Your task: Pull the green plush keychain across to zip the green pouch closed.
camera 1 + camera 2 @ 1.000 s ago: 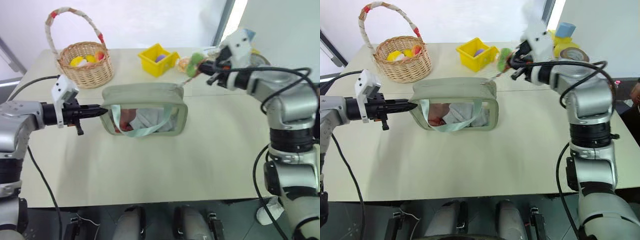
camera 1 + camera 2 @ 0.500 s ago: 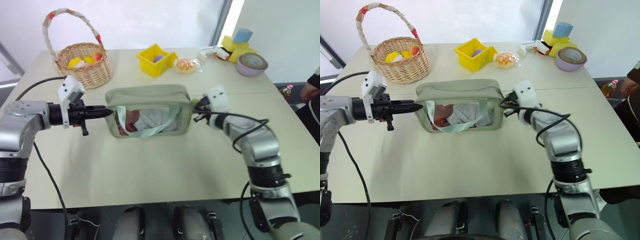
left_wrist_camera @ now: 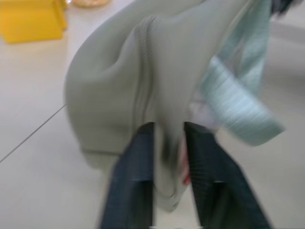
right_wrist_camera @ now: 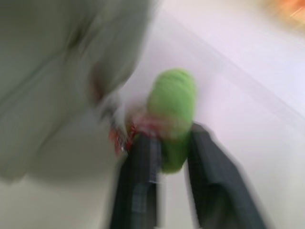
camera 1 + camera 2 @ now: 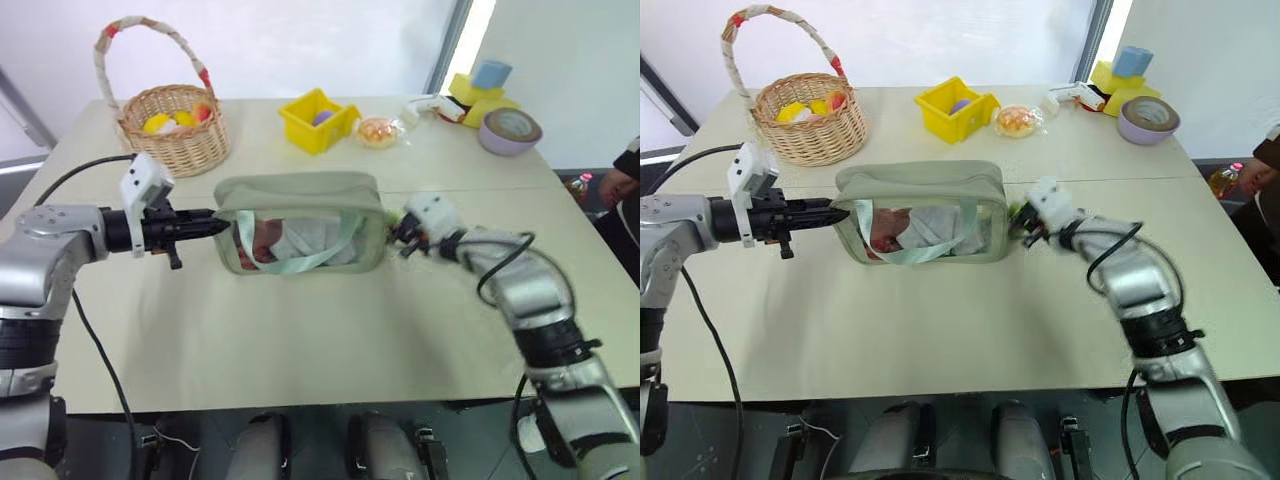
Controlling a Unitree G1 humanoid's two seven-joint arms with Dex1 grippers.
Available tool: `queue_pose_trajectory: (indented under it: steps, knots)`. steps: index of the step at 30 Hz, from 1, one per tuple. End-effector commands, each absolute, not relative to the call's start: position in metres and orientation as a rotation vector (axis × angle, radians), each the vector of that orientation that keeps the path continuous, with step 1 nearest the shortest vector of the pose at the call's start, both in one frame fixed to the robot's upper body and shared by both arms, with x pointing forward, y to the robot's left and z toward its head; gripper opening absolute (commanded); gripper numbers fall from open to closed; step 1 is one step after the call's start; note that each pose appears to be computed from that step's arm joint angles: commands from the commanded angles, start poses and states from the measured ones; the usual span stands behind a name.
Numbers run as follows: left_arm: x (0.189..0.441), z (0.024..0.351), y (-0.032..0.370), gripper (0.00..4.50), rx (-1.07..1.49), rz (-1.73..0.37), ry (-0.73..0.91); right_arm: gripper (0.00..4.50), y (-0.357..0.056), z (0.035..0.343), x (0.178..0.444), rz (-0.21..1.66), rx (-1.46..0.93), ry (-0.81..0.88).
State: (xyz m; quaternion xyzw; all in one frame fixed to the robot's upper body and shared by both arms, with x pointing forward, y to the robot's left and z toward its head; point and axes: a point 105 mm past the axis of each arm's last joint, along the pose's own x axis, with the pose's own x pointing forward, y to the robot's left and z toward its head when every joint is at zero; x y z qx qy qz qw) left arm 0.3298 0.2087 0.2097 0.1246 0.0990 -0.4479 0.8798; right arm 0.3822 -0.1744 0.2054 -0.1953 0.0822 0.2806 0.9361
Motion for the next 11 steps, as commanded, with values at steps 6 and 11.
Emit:
queue_pose_trajectory:
  steps: [6, 11]
  knots:
    - [0.329, 0.261, 0.234, 4.44, 0.246, -0.865, 0.112, 4.48, -0.174, 0.285, 0.331, 0.895, -0.372, 0.099]
    - [0.323, 0.266, 0.24, 4.44, 0.255, -0.862, 0.099, 4.48, -0.163, 0.299, 0.324, 0.925, -0.361, 0.048]
